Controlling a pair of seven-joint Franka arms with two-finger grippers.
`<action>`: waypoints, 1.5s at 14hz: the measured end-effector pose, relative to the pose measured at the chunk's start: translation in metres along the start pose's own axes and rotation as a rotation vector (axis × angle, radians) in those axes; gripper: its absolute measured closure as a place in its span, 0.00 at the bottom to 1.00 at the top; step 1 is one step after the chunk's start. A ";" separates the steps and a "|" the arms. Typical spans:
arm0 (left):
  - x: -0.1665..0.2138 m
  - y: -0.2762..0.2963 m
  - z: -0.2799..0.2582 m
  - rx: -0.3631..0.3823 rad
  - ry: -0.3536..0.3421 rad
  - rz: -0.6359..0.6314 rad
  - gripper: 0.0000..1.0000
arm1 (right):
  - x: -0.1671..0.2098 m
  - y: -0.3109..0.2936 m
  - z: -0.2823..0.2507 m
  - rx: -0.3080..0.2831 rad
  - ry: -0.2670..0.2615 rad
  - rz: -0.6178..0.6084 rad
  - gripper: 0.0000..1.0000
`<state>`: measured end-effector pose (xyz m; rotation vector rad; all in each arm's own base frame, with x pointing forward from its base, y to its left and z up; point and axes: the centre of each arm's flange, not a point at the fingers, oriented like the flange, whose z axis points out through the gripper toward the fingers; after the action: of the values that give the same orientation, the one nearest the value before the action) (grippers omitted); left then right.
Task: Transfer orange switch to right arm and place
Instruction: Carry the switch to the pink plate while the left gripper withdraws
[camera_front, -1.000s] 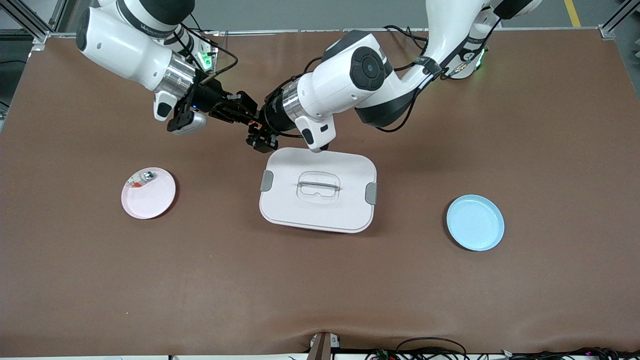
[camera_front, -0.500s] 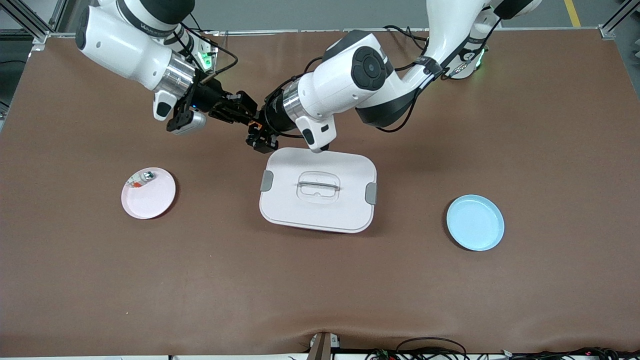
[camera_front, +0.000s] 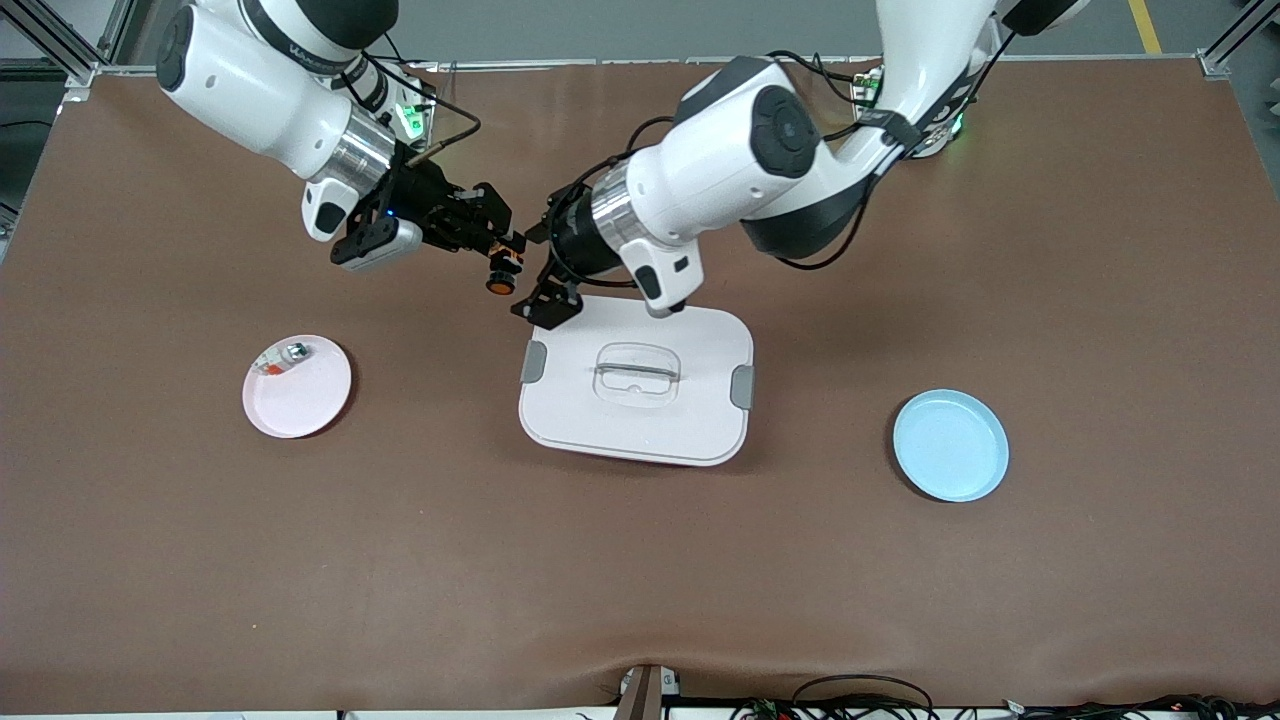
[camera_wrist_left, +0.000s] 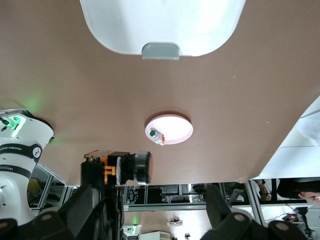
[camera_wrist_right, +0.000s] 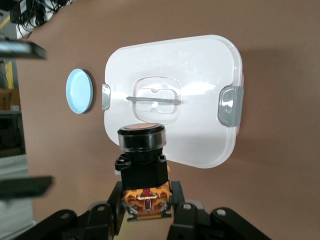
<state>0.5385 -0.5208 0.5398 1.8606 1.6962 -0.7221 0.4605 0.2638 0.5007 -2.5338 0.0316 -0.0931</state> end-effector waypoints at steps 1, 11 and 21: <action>0.006 0.006 -0.015 -0.003 0.019 0.000 0.00 | 0.000 0.002 0.001 -0.014 -0.006 -0.052 0.59; 0.071 0.031 -0.161 0.026 0.373 0.480 0.00 | 0.035 0.114 -0.047 -0.305 -0.192 -0.829 0.59; 0.208 0.060 -0.257 0.342 0.704 0.797 0.00 | 0.052 0.236 -0.107 -0.389 -0.396 -1.278 0.59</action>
<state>0.6250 -0.1995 0.5842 2.9842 0.9878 -0.0020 0.5037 0.0066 0.4573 -2.4472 -1.8401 -0.0814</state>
